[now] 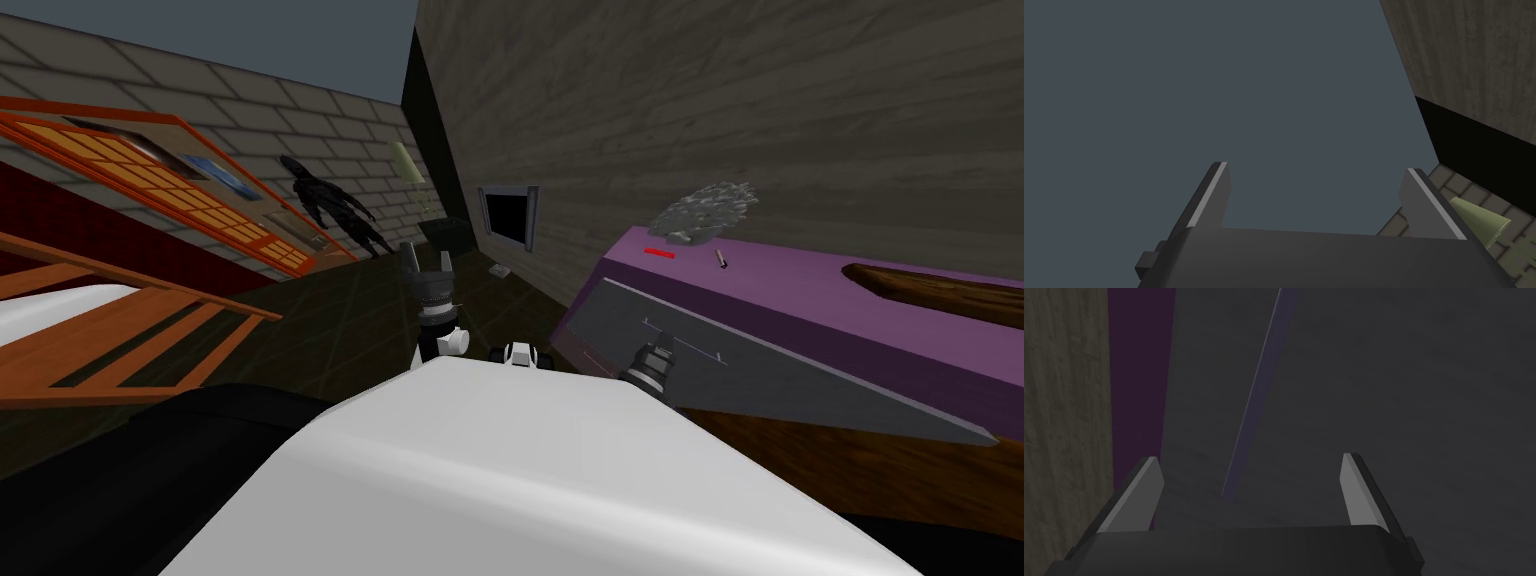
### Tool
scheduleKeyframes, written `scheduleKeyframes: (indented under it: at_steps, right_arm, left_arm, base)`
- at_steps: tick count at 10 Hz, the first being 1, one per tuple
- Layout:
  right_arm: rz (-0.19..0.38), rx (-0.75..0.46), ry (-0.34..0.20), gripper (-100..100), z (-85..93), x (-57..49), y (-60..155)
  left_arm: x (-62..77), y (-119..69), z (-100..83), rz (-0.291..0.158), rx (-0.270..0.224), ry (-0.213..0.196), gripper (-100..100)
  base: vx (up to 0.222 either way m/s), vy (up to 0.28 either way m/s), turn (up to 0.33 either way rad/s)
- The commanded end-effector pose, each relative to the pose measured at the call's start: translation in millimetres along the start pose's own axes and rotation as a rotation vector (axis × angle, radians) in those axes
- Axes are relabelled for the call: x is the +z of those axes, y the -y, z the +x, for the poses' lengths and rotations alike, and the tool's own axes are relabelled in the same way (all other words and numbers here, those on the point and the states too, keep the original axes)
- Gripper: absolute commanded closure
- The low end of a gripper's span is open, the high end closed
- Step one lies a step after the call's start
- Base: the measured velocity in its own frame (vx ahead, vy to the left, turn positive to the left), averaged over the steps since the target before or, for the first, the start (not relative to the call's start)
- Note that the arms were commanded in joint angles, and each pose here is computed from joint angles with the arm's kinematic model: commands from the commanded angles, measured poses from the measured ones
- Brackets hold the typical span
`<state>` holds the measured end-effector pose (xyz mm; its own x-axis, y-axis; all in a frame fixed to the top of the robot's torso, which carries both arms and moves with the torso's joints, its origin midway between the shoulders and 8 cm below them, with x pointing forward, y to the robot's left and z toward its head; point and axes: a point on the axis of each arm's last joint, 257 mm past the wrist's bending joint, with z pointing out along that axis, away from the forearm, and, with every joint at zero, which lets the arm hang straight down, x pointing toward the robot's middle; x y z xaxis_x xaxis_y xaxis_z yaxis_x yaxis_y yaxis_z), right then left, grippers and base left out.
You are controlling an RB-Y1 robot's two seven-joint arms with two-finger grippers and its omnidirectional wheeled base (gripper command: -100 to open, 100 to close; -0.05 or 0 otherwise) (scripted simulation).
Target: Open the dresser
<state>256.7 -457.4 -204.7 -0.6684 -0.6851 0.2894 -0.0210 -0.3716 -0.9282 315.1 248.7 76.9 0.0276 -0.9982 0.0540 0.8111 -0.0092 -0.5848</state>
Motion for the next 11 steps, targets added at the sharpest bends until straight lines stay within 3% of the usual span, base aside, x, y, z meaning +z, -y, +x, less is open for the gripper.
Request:
scheduleKeyframes:
  at_steps: [1, 5, 6, 11]
  right_arm:
    - [-0.019, 0.076, -0.008, -100, -2.4, -2.3, -5.1]
    - [-0.014, 0.064, -0.005, -100, 6.2, -1.1, 2.4]
    - [-0.016, 0.064, -0.005, 100, 1.5, -1.7, -2.0]
    - [-0.009, 0.069, 0.002, 100, 8.5, -4.4, 7.8]
  left_arm:
    - [0.0, 0.0, 0.0, 0.0, 0.0, 0.0, 0]
    - [-0.1, 0.0, -0.1, 0.0, 0.0, 0.0, 0]
    - [0.0, 0.0, 0.0, 0.0, 0.0, 0.0, 0]
    - [0.1, 0.0, 0.1, 0.0, 0.0, 0.0, 0]
  base:
    - [0.015, -0.006, 0.062]
    - [0.061, -0.031, -0.008]
    - [-0.045, 0.033, 0.025]
    - [-0.099, 0.098, -0.013]
